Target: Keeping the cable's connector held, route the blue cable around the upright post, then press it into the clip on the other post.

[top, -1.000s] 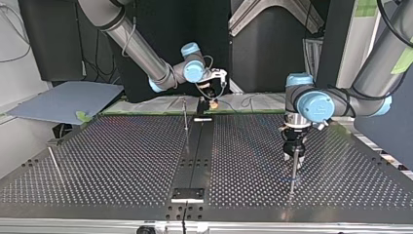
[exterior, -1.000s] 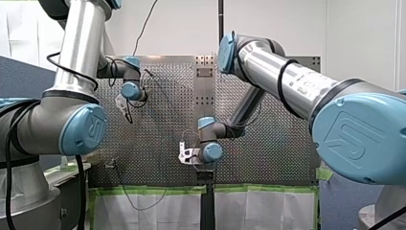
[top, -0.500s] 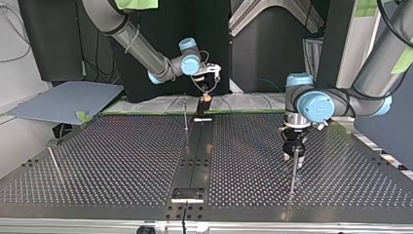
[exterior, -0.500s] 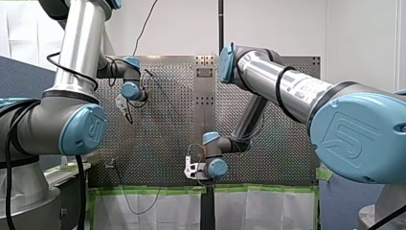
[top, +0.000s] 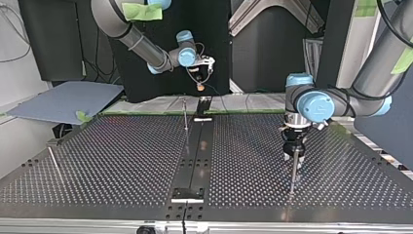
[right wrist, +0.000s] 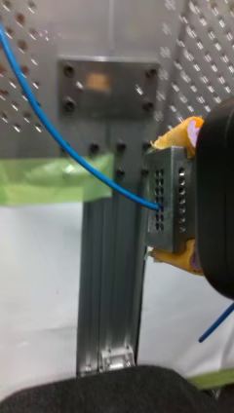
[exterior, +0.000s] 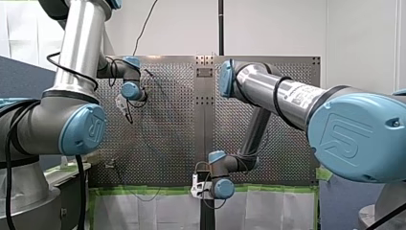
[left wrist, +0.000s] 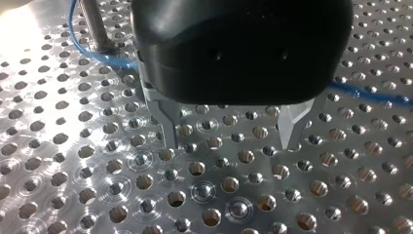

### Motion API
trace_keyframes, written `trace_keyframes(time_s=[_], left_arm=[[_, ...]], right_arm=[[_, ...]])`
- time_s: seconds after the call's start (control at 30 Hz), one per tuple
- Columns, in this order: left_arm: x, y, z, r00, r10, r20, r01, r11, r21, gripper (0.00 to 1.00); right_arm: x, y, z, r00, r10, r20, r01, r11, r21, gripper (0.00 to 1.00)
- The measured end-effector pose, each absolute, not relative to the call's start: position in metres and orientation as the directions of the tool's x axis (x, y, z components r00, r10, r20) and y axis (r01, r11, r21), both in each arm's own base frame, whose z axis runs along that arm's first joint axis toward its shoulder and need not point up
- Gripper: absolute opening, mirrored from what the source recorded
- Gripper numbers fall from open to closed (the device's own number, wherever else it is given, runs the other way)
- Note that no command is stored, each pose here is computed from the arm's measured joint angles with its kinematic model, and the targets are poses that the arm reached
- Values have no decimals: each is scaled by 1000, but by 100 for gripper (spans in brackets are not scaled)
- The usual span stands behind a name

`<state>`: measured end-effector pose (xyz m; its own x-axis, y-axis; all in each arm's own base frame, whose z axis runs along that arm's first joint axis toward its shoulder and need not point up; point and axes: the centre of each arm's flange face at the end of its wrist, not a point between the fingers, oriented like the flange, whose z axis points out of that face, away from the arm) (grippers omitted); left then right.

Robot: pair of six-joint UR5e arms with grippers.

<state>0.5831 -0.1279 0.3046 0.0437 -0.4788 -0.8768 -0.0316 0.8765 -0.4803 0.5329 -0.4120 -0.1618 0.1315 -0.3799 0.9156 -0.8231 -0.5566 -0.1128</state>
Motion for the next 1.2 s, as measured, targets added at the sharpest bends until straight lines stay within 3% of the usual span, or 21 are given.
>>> trace_keyframes(time_s=[0.63, 1.2], left_arm=[[583, -126, 305, 46, -480, -876, -35, 876, -481, 100], [584, -123, 305, 48, -488, -872, -39, 871, -490, 100]], right_arm=[[482, -416, -202, 82, -372, 925, -862, -493, -121, 0], [443, -400, -217, 111, -365, 924, -885, -459, -75, 0]])
